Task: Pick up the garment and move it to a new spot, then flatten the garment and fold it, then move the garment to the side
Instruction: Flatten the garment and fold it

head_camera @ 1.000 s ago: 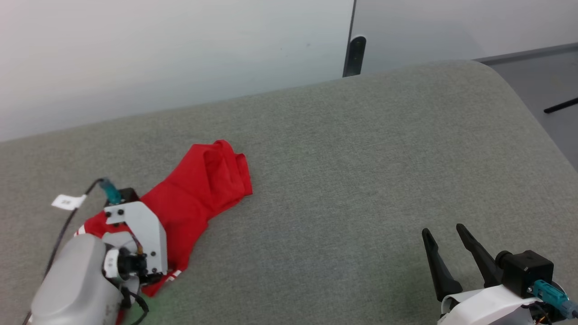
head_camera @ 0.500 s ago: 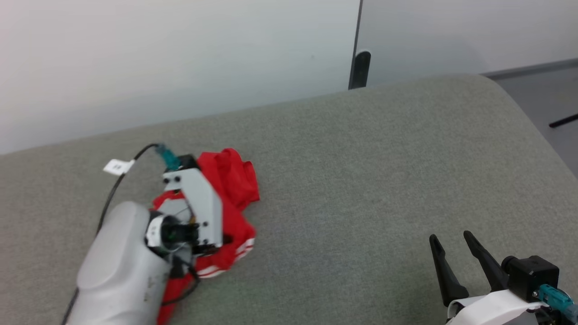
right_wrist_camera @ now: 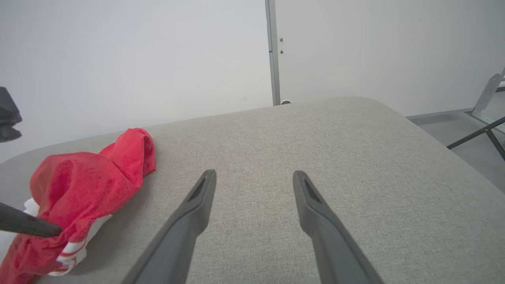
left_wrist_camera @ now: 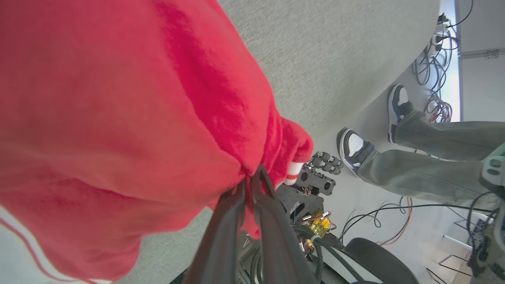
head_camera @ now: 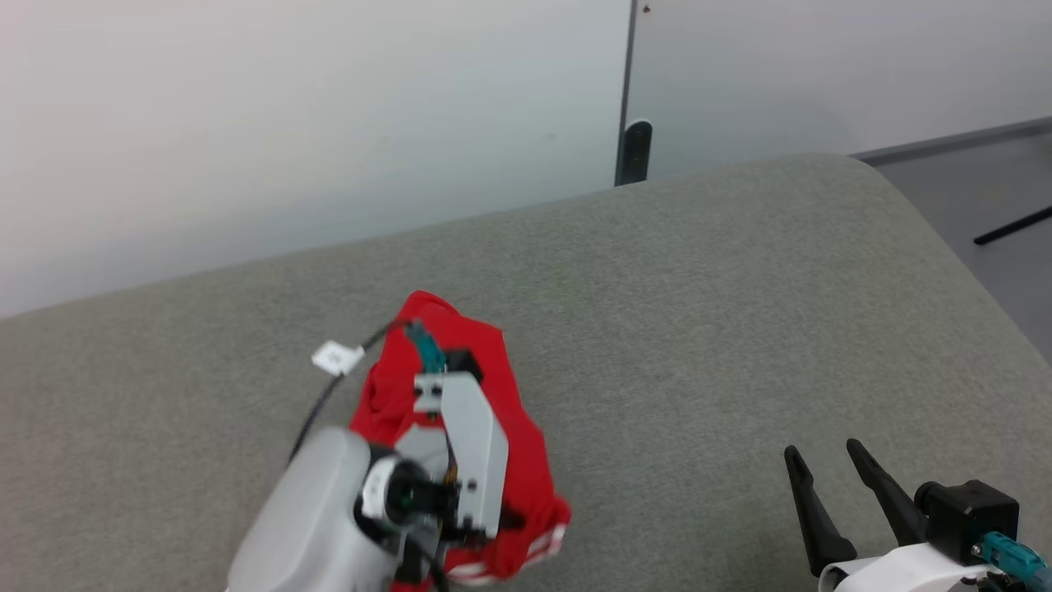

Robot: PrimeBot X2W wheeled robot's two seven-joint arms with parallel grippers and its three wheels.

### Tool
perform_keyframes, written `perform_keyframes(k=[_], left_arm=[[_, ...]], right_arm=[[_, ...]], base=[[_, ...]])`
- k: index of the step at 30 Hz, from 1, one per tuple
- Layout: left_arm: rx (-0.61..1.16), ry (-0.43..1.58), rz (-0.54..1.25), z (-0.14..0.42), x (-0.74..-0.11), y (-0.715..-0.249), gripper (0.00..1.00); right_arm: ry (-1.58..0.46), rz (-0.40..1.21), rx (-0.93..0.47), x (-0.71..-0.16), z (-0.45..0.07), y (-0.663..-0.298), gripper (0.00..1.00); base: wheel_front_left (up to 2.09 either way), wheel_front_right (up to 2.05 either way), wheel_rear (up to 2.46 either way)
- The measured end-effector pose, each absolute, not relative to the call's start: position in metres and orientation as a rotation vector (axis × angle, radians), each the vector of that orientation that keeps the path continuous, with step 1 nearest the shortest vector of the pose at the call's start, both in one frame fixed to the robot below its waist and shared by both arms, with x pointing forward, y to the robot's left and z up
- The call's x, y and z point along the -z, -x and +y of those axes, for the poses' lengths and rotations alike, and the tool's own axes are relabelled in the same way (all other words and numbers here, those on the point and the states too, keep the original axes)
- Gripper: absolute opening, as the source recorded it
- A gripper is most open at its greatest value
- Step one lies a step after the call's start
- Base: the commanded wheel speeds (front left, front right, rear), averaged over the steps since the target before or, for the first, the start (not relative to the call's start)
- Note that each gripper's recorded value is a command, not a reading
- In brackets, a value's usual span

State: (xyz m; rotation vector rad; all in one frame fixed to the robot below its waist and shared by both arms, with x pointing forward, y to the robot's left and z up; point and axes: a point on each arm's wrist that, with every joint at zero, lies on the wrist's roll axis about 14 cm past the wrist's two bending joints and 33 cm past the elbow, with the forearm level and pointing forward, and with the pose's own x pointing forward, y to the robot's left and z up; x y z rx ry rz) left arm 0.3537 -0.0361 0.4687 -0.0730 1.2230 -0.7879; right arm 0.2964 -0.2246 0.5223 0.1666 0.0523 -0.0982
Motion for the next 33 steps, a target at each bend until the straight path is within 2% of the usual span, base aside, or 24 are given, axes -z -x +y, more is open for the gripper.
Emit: perform_keyframes(k=[4,5,7,8,9,17,26,33], left_arm=[[0.753,0.033,1.283,-0.027,-0.441,-0.344,0.00],[0.739,0.021,1.279,-0.024,-0.435,-0.345,0.13],[0.707,-0.001,1.276,-0.015,-0.426,-0.351,0.31],[0.694,-0.025,1.267,-0.010,-0.422,-0.354,0.83],[0.677,-0.044,1.242,-0.006,-0.421,-0.359,1.00],[0.653,-0.102,1.157,0.009,-0.448,-0.377,1.00],[0.620,-0.150,0.861,0.005,-0.516,-0.436,1.00],[0.616,-0.174,0.911,-0.005,-0.495,-0.458,1.00]], right_arm=[[-0.181,0.060,0.111,-0.519,-0.227,-0.293,1.00],[-0.184,0.063,0.112,-0.518,-0.227,-0.293,1.00],[-0.190,0.070,0.116,-0.515,-0.227,-0.293,1.00],[-0.192,0.075,0.118,-0.513,-0.228,-0.292,1.00],[-0.194,0.078,0.119,-0.512,-0.228,-0.292,1.00],[-0.187,0.060,0.100,-0.515,-0.223,-0.292,1.00],[-0.181,0.041,0.075,-0.521,-0.215,-0.293,1.00],[-0.189,0.051,0.113,-0.517,-0.222,-0.287,1.00]], base=[[0.00,0.00,0.00],[0.00,0.00,0.00],[0.00,0.00,0.00],[0.00,0.00,0.00],[0.00,0.00,0.00],[0.00,0.00,0.00],[0.00,0.00,0.00],[0.00,0.00,0.00]])
